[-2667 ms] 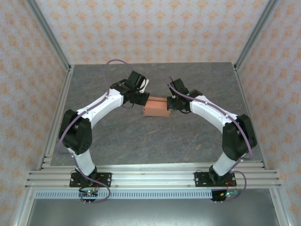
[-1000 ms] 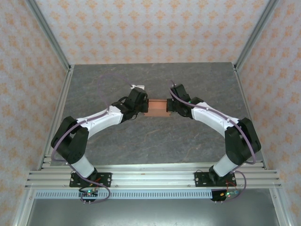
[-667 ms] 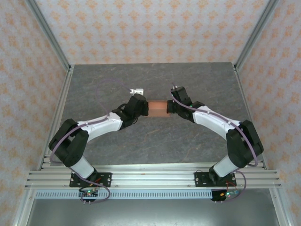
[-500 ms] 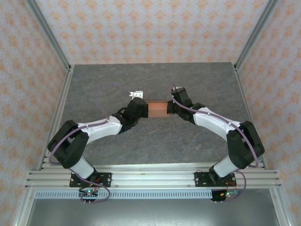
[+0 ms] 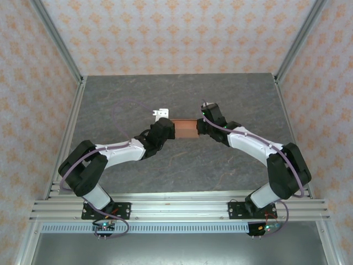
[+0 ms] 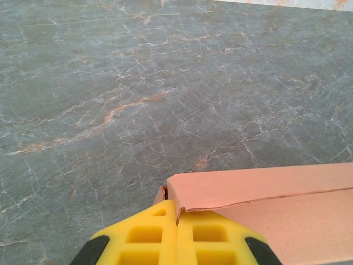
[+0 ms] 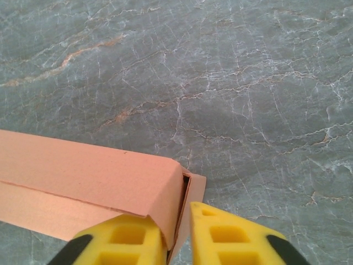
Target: Fold the paper box
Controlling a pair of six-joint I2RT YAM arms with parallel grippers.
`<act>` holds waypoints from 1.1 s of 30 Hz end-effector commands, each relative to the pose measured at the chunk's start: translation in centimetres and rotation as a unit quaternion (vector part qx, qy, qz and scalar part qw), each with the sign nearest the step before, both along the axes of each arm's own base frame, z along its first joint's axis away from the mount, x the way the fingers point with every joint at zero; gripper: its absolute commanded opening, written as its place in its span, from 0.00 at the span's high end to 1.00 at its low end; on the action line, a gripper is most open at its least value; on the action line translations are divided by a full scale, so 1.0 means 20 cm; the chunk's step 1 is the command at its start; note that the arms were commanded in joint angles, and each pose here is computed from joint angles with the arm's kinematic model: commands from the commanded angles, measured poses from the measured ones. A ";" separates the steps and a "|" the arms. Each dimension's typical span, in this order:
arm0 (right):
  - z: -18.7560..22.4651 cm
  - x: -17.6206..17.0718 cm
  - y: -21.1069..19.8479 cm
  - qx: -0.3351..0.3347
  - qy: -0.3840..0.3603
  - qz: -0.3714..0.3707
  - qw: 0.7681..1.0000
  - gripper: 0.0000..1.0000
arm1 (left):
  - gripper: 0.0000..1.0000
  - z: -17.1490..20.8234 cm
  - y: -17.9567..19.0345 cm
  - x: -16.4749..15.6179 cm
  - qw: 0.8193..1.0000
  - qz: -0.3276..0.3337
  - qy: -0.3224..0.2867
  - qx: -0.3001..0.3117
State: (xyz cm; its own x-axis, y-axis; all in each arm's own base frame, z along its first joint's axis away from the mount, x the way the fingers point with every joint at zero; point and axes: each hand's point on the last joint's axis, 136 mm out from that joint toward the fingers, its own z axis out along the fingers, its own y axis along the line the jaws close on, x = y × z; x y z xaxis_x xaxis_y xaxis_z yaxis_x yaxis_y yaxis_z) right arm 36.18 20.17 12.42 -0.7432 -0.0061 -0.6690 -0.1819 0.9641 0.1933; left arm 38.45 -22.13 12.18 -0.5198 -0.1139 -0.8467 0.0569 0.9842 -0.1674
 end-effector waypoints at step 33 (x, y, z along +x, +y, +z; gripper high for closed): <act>0.17 -0.20 0.06 0.017 0.045 0.102 0.994 0.42 | 1.00 -0.15 0.11 -0.11 0.992 0.030 0.059 0.108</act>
